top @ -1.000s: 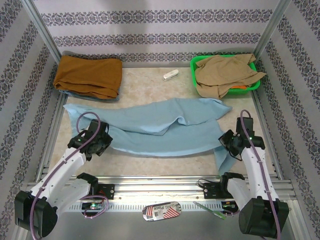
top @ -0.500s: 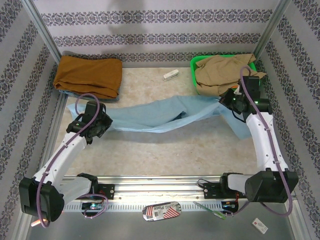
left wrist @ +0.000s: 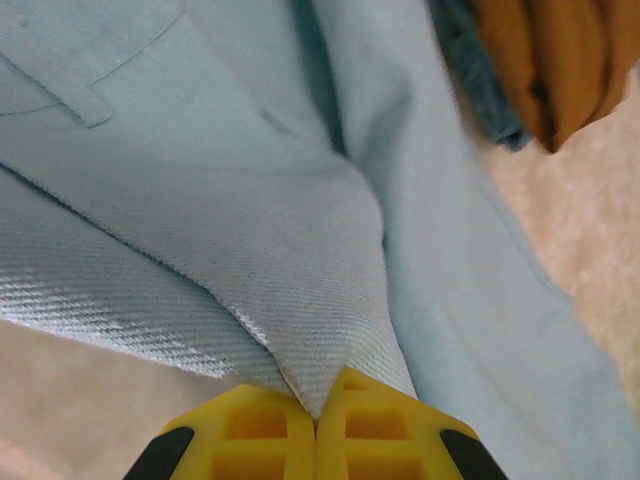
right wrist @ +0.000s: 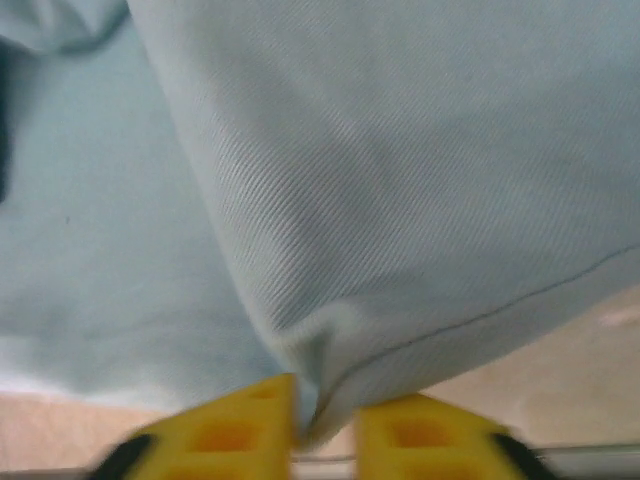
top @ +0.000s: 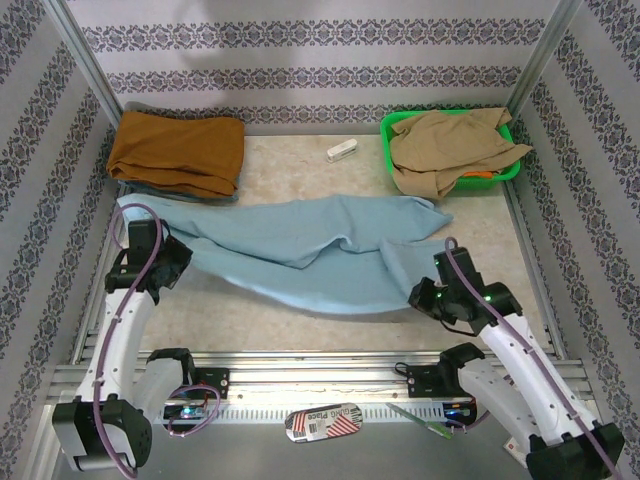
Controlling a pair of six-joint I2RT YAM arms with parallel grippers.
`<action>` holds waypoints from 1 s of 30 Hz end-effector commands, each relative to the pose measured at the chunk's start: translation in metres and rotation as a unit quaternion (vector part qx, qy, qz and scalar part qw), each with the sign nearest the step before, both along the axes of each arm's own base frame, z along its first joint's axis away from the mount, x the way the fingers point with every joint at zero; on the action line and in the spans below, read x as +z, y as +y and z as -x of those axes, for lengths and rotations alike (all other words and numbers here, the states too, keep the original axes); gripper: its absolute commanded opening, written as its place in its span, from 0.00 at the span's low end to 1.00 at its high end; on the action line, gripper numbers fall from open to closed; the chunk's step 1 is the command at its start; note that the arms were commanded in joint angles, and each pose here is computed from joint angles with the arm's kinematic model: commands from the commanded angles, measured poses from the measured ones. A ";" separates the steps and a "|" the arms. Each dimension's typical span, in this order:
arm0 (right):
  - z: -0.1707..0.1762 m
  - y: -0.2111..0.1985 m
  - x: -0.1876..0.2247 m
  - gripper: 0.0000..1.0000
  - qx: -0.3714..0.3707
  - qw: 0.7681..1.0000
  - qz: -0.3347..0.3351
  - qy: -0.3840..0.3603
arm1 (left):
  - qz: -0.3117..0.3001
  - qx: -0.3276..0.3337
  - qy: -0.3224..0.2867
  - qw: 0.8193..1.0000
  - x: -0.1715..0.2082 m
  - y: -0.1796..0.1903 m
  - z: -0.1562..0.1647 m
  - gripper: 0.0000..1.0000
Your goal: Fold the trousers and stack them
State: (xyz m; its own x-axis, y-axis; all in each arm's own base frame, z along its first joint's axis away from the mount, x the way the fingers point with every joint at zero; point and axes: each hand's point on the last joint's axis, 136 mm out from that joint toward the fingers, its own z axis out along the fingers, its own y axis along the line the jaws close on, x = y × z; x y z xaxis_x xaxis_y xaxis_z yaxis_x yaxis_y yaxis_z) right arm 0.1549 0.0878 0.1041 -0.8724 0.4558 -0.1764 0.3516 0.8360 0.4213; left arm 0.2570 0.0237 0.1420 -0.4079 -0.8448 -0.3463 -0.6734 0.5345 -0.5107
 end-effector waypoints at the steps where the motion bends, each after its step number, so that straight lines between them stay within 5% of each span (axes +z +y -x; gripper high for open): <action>1: -0.009 0.032 0.018 0.49 -0.051 0.996 -0.072 0.001 | 0.013 -0.008 0.001 1.000 -0.005 -0.004 0.007 0.00; 3: -0.019 0.025 0.031 0.60 -0.045 0.998 -0.022 -0.038 | 0.021 -0.012 -0.002 1.000 -0.003 -0.007 0.006 0.05; 6: -0.030 0.008 0.036 0.63 -0.046 0.998 0.040 -0.029 | 0.018 -0.014 -0.005 1.000 0.006 -0.007 0.008 0.44; 9: -0.051 -0.004 0.046 0.63 -0.058 0.995 0.059 -0.048 | 0.004 -0.017 -0.020 1.000 0.026 -0.005 0.008 0.49; 11: -0.066 -0.020 0.047 0.64 -0.082 0.992 0.072 -0.058 | -0.002 -0.022 -0.030 0.999 0.040 -0.005 0.008 0.64; 14: -0.094 -0.043 0.033 0.56 -0.120 0.989 0.063 -0.055 | 0.009 -0.038 -0.051 0.998 0.053 -0.011 0.001 0.64; 15: -0.104 -0.048 0.025 0.44 -0.130 0.989 0.051 -0.049 | 0.018 -0.045 -0.054 0.997 0.052 -0.014 -0.003 0.62; 17: -0.118 -0.060 0.005 0.04 -0.158 0.986 0.050 -0.032 | 0.047 -0.070 -0.061 0.995 0.046 -0.026 -0.016 0.56; 18: -0.125 -0.063 -0.006 0.00 -0.164 0.985 0.048 -0.025 | 0.062 -0.080 -0.060 0.993 0.041 -0.032 -0.022 0.53; 25: -0.121 -0.066 -0.092 0.00 -0.206 0.973 0.029 0.100 | 0.090 -0.143 -0.037 0.985 -0.003 -0.072 -0.055 0.50; 30: -0.110 -0.087 -0.108 0.00 -0.241 0.961 0.004 0.139 | 0.103 -0.143 -0.017 0.984 -0.045 -0.082 -0.057 0.47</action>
State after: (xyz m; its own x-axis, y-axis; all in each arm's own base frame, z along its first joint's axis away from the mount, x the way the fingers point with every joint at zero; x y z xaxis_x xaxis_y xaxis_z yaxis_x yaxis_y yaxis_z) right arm 0.2802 0.0109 0.0127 -0.6136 0.7888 -0.0366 0.7506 0.5971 0.2829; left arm 0.3020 -0.0510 0.1037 -0.6413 -0.7447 -0.1847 -0.5287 0.6034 -0.5970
